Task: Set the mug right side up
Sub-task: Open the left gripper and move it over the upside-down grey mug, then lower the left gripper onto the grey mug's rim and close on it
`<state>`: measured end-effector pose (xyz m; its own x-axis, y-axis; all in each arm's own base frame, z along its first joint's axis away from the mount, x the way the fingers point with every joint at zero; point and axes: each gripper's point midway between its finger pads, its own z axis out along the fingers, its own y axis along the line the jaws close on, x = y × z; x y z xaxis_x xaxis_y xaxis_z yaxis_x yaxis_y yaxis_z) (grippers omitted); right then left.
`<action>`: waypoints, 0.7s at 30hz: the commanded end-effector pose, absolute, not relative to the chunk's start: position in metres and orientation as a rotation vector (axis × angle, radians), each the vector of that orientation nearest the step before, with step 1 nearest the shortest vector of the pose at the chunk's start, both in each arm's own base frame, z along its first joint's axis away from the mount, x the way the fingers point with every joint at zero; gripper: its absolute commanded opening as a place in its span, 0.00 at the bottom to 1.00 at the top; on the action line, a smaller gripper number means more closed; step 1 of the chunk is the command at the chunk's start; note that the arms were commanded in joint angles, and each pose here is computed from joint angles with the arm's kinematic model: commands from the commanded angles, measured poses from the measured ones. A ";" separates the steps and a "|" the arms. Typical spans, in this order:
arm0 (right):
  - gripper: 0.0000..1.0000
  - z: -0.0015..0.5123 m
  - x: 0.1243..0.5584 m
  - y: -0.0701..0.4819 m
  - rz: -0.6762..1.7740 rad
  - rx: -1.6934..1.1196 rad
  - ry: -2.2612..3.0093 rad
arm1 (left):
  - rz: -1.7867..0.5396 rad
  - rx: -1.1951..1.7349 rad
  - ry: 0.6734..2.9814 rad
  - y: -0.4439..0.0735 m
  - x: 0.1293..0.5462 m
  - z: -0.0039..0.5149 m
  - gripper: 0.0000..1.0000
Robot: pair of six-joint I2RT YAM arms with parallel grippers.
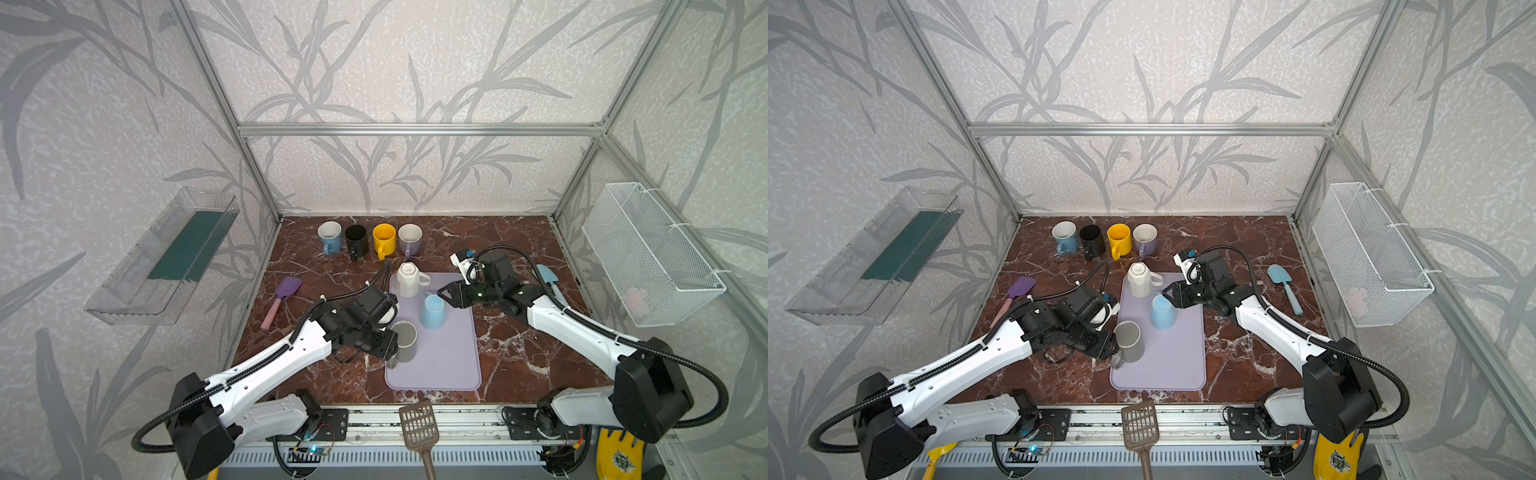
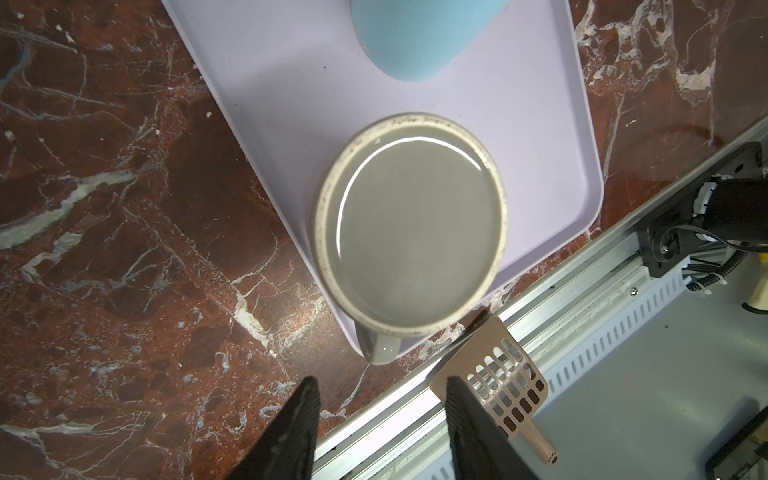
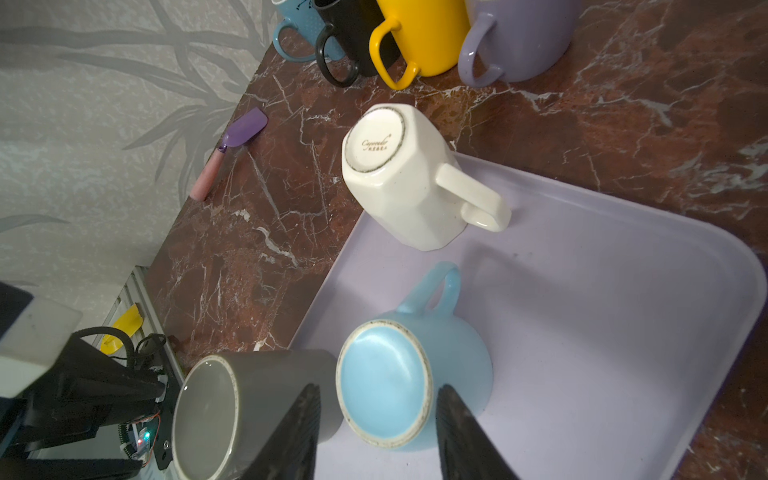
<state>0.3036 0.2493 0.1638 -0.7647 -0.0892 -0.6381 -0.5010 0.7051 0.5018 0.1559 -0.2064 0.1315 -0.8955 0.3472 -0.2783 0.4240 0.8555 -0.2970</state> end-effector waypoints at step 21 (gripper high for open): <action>0.47 0.171 0.300 0.241 0.899 -0.423 2.310 | -0.313 0.523 2.805 -0.208 0.159 0.096 0.52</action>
<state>0.3025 0.2462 0.1676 -0.7599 -0.0811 -0.6450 -0.4967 0.7125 0.4957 0.1568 -0.2099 0.1026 -0.8924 0.3334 -0.3041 0.3988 0.8980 -0.1859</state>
